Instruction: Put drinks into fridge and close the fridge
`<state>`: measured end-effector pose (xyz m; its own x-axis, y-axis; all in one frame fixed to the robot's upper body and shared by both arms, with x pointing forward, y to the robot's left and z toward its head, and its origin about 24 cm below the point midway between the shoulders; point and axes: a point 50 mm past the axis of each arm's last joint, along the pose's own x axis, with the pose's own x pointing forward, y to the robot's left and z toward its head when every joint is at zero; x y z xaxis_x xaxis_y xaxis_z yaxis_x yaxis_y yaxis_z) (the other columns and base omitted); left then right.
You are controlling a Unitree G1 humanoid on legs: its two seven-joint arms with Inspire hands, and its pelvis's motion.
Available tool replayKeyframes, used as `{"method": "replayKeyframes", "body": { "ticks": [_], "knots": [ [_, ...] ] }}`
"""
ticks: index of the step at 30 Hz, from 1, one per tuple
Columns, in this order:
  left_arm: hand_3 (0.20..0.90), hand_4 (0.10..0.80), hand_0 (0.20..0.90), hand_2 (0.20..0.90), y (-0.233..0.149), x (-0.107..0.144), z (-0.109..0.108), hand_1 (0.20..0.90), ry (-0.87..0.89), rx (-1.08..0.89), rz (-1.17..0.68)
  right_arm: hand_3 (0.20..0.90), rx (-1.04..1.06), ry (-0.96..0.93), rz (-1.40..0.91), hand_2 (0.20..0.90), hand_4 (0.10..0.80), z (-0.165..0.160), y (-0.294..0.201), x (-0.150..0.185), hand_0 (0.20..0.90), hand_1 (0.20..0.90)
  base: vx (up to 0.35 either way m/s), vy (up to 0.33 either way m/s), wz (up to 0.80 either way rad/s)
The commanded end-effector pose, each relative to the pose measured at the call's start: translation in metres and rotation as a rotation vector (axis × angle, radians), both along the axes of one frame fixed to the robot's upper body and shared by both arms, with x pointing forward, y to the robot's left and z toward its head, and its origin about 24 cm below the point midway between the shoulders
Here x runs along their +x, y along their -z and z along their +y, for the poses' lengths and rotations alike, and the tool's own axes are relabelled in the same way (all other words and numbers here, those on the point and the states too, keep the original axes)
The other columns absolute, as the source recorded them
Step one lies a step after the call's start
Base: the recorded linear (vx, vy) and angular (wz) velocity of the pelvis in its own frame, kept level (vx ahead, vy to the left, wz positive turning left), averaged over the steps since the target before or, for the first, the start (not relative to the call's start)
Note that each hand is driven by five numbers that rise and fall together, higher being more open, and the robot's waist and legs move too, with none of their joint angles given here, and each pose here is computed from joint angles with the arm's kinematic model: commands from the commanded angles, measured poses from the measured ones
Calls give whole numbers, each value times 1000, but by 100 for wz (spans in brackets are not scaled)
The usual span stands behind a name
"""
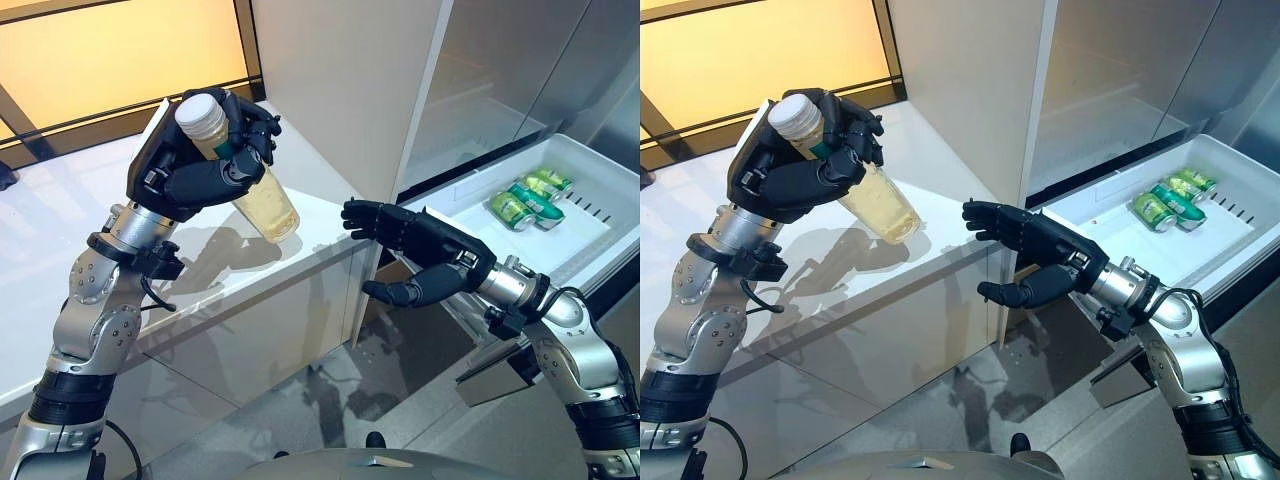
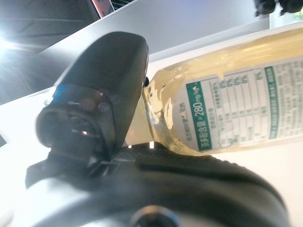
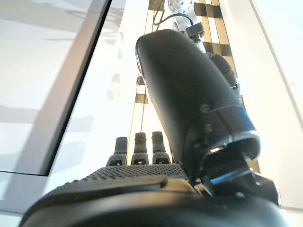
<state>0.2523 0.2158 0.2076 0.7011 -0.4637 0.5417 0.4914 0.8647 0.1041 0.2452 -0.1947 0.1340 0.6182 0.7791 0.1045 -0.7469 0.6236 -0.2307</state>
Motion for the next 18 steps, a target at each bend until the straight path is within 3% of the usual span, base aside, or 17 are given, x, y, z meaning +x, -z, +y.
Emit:
{"method": "replayKeyframes", "body": {
  "ticks": [1,18],
  "knots": [
    [200,100,300,300,-67,-9,-6,300,52,-52,-347,900,87,-58,-250,900,800,18,-59,8,900,900,0,0,0],
    [200,100,300,300,-67,5,-42,300,170,19,-282,900,56,-21,-207,900,800,53,-81,37,900,900,0,0,0]
  ]
}}
